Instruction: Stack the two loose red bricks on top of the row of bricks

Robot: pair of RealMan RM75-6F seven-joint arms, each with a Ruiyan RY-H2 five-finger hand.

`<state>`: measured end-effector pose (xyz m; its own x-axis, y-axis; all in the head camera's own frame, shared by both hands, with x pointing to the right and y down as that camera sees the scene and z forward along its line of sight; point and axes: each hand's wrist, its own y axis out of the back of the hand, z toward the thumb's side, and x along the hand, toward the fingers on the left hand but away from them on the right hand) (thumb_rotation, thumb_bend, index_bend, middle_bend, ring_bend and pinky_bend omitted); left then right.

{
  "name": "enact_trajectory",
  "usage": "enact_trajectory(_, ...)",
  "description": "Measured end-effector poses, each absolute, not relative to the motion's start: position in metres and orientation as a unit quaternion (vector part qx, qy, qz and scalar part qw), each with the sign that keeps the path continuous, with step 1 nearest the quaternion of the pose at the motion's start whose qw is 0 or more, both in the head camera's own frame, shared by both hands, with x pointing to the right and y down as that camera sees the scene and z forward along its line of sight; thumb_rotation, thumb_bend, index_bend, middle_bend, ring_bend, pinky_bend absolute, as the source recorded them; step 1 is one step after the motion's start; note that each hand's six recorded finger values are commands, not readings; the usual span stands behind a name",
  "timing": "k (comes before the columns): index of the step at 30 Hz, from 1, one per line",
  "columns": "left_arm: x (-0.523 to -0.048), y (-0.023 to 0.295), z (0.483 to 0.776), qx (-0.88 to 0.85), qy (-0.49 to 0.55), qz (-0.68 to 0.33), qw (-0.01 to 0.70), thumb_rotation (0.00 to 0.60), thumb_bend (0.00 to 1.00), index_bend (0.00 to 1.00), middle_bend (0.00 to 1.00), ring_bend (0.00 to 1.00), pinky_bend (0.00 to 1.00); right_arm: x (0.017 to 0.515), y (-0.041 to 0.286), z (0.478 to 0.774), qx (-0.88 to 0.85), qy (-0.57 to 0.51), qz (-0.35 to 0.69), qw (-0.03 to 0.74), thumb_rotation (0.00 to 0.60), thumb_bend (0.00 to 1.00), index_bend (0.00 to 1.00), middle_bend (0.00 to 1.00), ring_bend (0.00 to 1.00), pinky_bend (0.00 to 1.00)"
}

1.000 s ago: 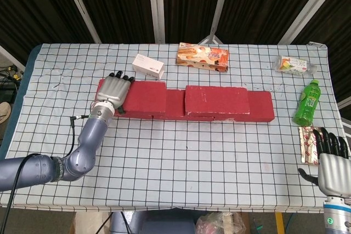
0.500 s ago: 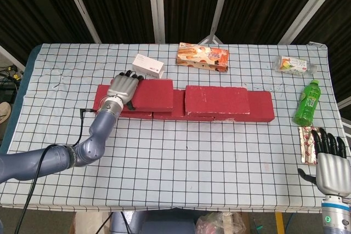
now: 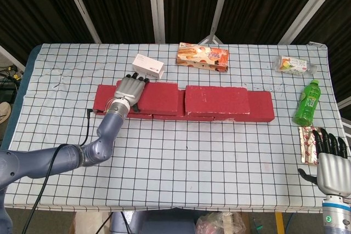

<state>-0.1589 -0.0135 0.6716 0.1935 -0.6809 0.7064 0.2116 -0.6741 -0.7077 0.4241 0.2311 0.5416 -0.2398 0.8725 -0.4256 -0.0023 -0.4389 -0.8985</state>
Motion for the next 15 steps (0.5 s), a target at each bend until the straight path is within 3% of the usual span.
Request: enact_trajectory(15,-0.144,-0.013,0.676,-0.677,0.185,-0.61,0.366,0.6,0.0,0.21,0.18,0.07,0.14,0.426,0.23,0.542,-0.522,-0.418,0.668,0.326,0.6,0.15,0.0,0.0,0.0,0.0)
